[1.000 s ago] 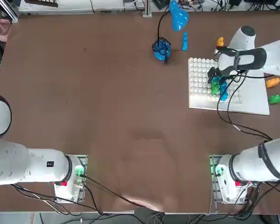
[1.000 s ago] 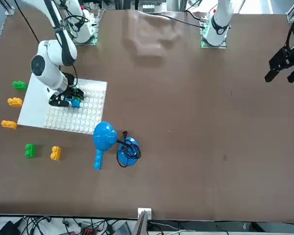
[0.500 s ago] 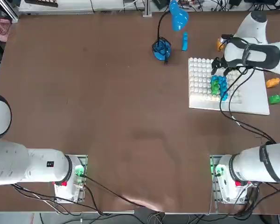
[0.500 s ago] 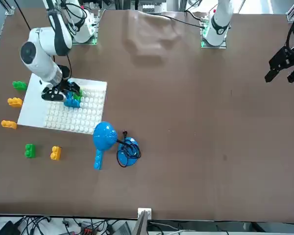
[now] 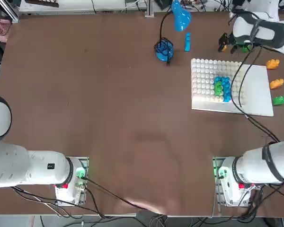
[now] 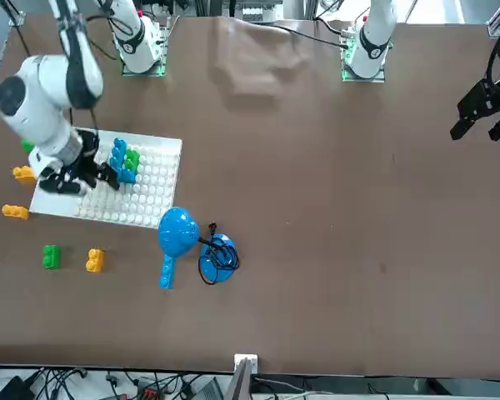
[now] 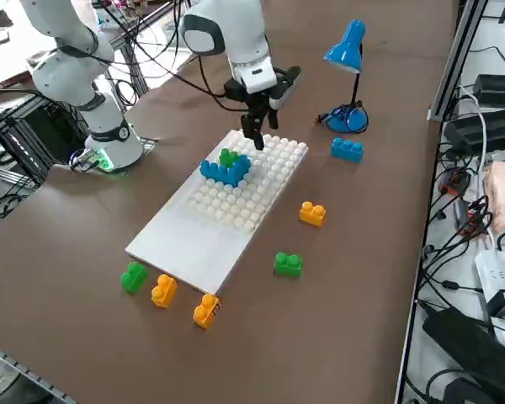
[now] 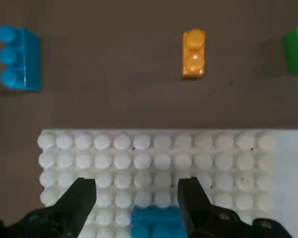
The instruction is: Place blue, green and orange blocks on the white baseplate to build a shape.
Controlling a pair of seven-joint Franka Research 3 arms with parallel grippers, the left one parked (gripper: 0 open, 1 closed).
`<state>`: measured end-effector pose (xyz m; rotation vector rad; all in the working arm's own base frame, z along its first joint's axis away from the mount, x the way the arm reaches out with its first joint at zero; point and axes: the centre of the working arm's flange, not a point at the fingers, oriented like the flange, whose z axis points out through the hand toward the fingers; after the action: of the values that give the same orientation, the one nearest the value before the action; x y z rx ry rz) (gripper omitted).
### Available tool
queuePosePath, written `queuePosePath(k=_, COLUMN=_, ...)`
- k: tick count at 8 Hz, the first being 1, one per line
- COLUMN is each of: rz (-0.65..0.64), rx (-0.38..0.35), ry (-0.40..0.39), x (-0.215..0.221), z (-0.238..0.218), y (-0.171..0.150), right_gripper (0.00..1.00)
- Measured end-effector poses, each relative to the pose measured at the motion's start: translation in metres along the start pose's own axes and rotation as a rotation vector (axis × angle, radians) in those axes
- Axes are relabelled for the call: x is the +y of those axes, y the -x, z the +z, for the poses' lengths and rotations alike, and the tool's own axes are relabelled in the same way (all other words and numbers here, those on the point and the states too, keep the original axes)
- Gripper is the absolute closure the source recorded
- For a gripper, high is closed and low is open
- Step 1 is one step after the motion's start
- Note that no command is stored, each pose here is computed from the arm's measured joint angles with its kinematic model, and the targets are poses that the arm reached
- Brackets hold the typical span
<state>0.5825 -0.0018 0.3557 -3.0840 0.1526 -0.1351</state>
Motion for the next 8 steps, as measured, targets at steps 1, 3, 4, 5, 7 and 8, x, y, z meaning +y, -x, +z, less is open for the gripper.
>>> queuePosePath(k=1, rz=0.0, rx=0.005, ry=0.0, x=0.022, z=0.013, y=-0.034, right_gripper=0.0)
queuePosePath(k=3, rz=0.011, rx=0.003, ry=-0.001, x=0.051, z=0.052, y=-0.081, right_gripper=0.0)
queuePosePath(k=4, rz=0.012, rx=0.003, ry=-0.004, x=0.052, z=0.071, y=-0.097, right_gripper=0.0)
queuePosePath(k=5, rz=0.011, rx=0.005, ry=-0.006, x=0.052, z=0.085, y=-0.11, right_gripper=0.0)
queuePosePath(k=7, rz=0.013, rx=0.02, ry=-0.009, x=0.053, z=0.103, y=-0.129, right_gripper=0.0)
queuePosePath(k=8, rz=0.014, rx=0.024, ry=-0.009, x=0.054, z=0.113, y=-0.134, right_gripper=0.0)
